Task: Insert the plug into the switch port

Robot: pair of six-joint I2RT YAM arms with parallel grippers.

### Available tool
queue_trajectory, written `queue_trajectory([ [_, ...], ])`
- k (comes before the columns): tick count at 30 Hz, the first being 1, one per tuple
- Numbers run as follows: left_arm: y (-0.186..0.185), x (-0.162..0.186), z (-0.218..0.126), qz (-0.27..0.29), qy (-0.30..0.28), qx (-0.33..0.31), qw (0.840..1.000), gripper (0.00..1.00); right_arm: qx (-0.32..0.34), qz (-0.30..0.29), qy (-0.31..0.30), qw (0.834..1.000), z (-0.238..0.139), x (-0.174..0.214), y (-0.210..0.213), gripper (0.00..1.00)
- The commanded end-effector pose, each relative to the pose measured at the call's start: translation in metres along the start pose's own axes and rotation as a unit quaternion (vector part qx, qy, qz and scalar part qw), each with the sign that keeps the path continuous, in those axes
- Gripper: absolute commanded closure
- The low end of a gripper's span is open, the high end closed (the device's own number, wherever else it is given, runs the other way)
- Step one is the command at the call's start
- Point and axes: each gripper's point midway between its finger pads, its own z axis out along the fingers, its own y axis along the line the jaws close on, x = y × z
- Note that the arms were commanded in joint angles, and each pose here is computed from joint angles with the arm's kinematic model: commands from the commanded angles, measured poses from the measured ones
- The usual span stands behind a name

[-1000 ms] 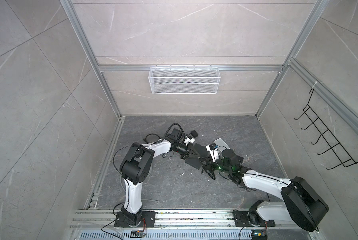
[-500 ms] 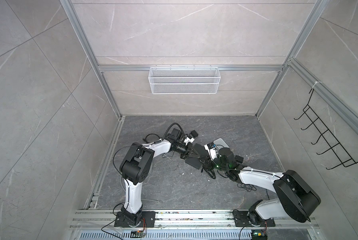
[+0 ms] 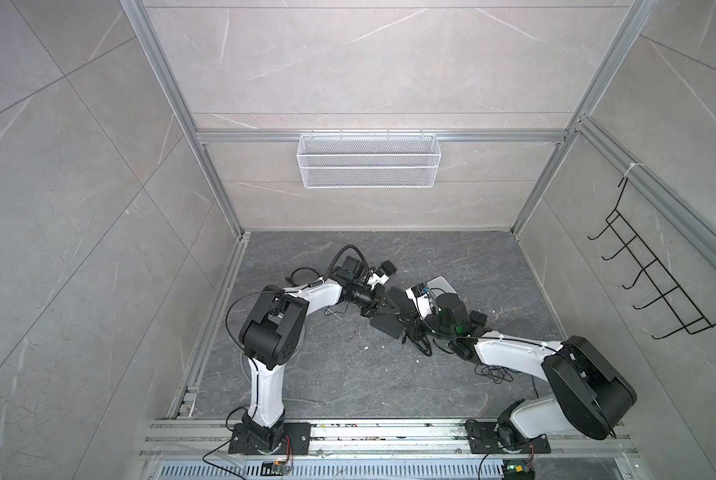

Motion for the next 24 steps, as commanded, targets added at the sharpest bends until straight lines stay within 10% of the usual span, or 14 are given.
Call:
queue_trajectory([
  [1, -0.013, -0.002, -0.008, 0.002, -0.003, 0.009, 1.000, 0.79, 0.026, 0.002, 0.009, 1.000, -0.007, 0.008, -0.012, 1.00],
  [13, 0.067, -0.060, -0.043, 0.034, -0.083, -0.237, 0.967, 0.63, 0.113, 0.013, 0.116, 0.987, -0.019, 0.057, -0.043, 1.00],
  [24, 0.080, -0.079, -0.014, 0.037, -0.070, -0.247, 0.966, 0.63, 0.130, 0.039, 0.164, 0.977, -0.005, 0.073, -0.050, 1.00],
])
